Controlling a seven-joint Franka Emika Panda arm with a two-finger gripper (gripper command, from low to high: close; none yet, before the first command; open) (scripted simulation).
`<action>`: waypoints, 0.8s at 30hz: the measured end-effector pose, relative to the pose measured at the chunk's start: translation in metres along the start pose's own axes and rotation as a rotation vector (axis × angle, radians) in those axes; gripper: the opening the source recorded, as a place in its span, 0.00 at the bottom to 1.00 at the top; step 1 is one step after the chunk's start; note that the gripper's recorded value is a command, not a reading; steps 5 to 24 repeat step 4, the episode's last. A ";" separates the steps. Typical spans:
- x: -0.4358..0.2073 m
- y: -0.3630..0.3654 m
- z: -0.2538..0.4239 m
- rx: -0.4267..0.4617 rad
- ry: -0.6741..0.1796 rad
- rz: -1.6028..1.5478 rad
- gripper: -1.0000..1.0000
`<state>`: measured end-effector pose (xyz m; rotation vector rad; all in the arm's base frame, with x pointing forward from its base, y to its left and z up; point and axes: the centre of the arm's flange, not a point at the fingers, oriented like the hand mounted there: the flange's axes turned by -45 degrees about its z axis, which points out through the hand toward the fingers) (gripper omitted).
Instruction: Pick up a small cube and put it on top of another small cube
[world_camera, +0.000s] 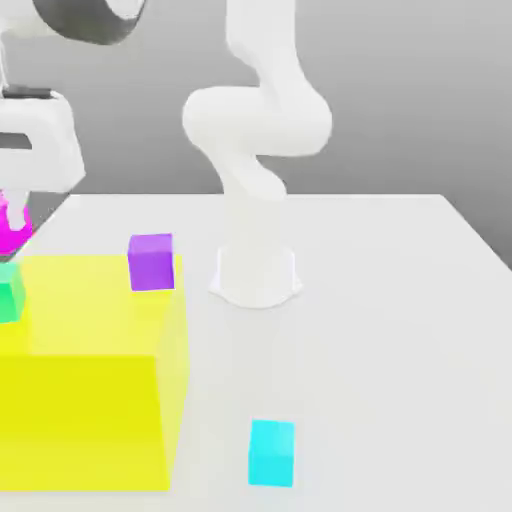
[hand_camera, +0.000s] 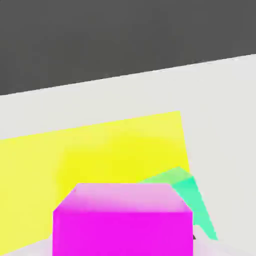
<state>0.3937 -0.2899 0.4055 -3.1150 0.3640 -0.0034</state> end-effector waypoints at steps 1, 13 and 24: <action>-0.001 0.002 0.012 0.000 0.000 0.006 1.00; -0.001 0.002 0.012 0.000 0.000 0.006 1.00; -0.001 0.002 0.012 0.000 0.000 0.006 1.00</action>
